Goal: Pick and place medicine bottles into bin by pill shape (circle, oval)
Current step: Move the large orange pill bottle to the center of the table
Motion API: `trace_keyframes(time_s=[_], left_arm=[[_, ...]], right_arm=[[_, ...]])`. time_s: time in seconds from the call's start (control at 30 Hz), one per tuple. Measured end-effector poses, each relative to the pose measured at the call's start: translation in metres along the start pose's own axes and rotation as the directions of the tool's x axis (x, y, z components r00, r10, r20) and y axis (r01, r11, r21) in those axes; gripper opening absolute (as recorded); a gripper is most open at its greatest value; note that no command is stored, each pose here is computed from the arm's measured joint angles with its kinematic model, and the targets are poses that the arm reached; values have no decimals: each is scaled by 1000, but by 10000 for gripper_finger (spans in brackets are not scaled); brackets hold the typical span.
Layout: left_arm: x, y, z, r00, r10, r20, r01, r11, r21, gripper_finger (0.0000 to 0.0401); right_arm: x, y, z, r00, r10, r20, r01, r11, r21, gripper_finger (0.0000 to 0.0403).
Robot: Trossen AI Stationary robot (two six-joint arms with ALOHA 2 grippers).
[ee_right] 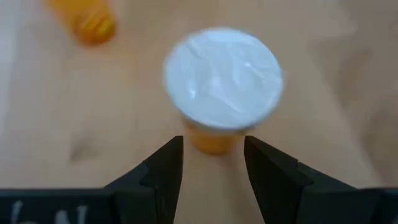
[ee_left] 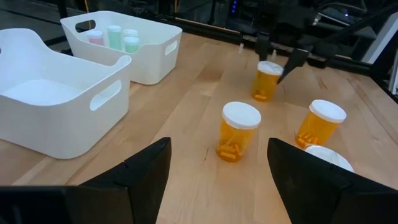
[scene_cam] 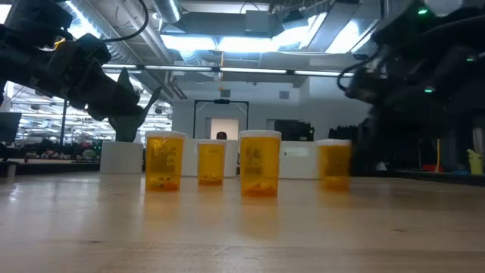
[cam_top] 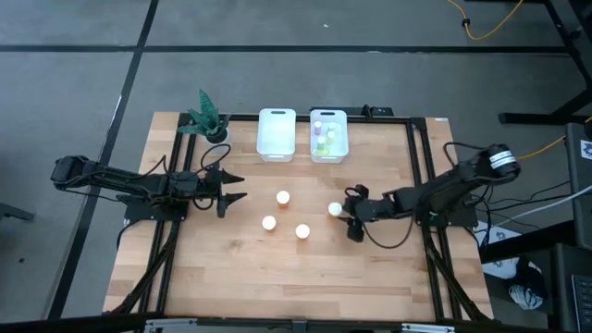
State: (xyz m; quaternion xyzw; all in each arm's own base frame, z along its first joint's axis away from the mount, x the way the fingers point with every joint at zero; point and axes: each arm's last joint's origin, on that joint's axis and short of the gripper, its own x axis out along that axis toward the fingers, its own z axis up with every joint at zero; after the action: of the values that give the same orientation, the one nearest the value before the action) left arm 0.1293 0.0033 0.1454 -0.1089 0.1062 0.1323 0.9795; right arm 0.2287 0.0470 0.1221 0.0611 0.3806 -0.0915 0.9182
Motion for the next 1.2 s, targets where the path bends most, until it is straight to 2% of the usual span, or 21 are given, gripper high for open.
trace_keyframes(time_s=[0.33, 0.57, 0.7, 0.8, 0.9, 1.03, 1.2], left_arm=[[0, 0, 0, 1000, 0, 0, 0, 1000, 0, 259], [0, 0, 0, 1000, 0, 0, 0, 1000, 0, 259], [0, 0, 0, 1000, 0, 0, 0, 1000, 0, 259], [0, 0, 0, 1000, 0, 0, 0, 1000, 0, 259], [0, 0, 0, 1000, 0, -1, 0, 1000, 0, 259], [0, 0, 0, 1000, -2, 5, 2, 1000, -3, 259], [-1, -7, 10, 998, -43, 53, 45, 998, -36, 259]], right_arm=[[34, -8, 45, 998, -67, 20, 68, 995, -69, 172], [64, -25, 75, 989, -149, 24, 150, 988, -33, 172], [70, -35, 90, 984, -176, 39, 176, 984, 2, 172], [65, -38, 97, 982, -186, 12, 186, 982, 5, 172], [51, -37, 104, 987, -154, -42, 154, 988, -2, 172], [23, -32, 105, 988, -94, -121, 98, 995, 27, 172], [-17, -23, 98, 973, -86, -217, 100, 993, 58, 172]])
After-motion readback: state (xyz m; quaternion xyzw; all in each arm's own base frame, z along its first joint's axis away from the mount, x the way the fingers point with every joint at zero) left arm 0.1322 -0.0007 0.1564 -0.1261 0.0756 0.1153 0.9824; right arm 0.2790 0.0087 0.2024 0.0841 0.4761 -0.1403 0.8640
